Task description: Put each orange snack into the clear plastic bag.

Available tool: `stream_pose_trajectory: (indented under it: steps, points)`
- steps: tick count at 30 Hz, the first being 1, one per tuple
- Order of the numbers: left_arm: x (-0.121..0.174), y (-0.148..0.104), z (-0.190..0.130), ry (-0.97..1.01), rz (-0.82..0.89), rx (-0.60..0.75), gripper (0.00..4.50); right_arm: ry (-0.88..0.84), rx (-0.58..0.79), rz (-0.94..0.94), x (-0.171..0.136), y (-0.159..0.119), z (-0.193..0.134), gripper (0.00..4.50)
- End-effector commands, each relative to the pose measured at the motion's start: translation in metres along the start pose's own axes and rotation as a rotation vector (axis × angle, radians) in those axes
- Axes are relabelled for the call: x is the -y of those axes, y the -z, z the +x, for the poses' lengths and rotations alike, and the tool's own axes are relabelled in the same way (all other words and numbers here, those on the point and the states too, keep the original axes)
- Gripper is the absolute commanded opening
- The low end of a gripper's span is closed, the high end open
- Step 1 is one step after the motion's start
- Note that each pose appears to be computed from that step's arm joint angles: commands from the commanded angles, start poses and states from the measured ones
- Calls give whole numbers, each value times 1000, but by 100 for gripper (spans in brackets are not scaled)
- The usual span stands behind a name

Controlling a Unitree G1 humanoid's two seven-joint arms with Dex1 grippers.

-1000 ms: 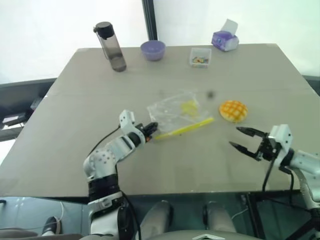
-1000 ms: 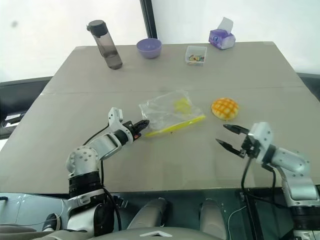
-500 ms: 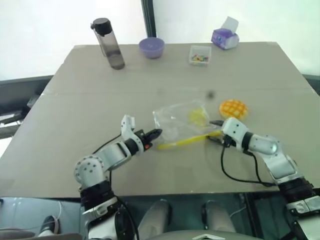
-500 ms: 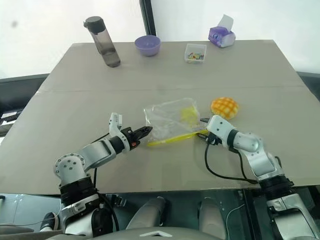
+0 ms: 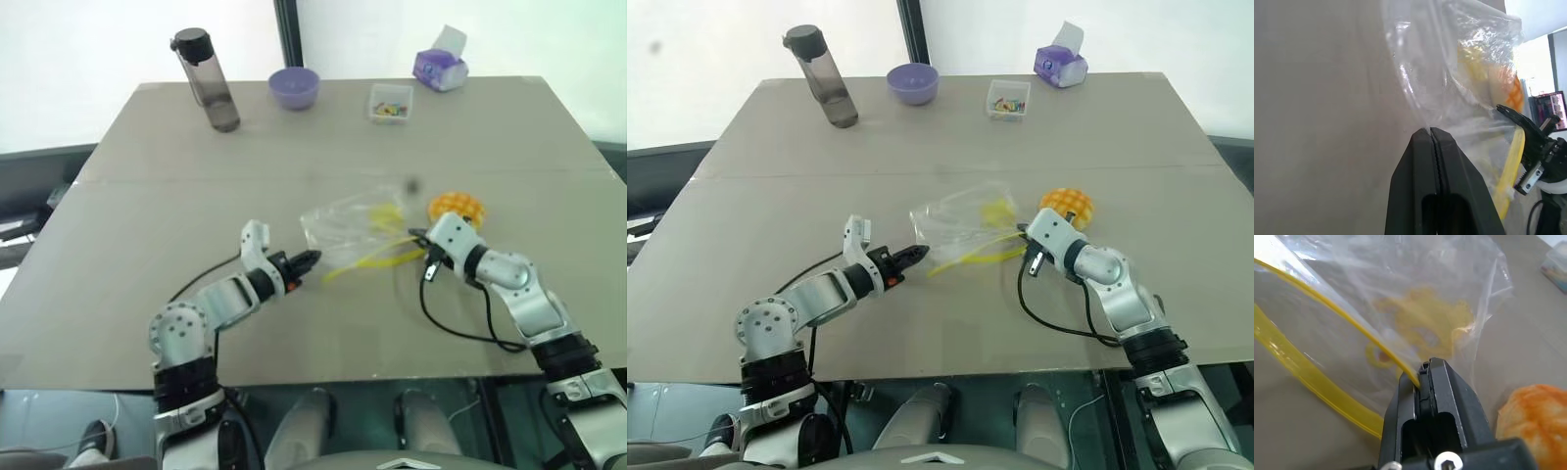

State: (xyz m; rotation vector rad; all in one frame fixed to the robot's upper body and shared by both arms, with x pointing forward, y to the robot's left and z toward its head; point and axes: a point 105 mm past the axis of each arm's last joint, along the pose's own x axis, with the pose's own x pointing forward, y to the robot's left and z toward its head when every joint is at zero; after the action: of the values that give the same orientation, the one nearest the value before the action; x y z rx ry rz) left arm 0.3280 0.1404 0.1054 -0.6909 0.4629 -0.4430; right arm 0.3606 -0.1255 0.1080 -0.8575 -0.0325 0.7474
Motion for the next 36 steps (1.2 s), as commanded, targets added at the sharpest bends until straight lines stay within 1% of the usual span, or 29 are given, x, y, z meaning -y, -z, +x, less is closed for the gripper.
stream_pose_trajectory:
  steps: [1,2,3,5,7,9,11,13,15,21,25,28,32,36]
  points:
    - [21,-30,-2,48,217,133,175,85,37,4,26,-20,1,0]
    - [26,-36,-2,50,284,165,224,104,44,28,30,-23,3,0]
    - [32,-43,-3,51,369,196,263,120,46,27,35,-27,6,0]
    - [46,-54,-5,67,542,260,263,165,29,-22,44,-33,12,0]
    - [62,-59,-8,98,706,303,263,194,26,-44,52,-40,19,0]
    - [76,-56,-8,126,915,305,263,216,38,-46,59,-50,26,0]
    - [89,-47,-7,152,1167,285,263,246,54,-27,69,-62,36,0]
    - [94,-42,-7,159,1300,273,263,264,53,-46,74,-67,43,0]
    - [89,-37,-5,137,1397,245,263,270,54,-81,77,-71,47,0]
    - [66,-34,-6,44,1607,186,263,264,74,-110,78,-75,54,0]
    - [54,-42,-7,-48,1732,194,263,244,92,-113,73,-77,54,0]
    - [46,-48,-6,-91,1713,197,263,234,104,-117,70,-80,54,0]
    - [39,-45,-3,-90,1705,175,263,229,119,-115,67,-86,54,0]
    - [47,-35,1,-13,1686,178,263,223,121,-111,64,-88,54,0]
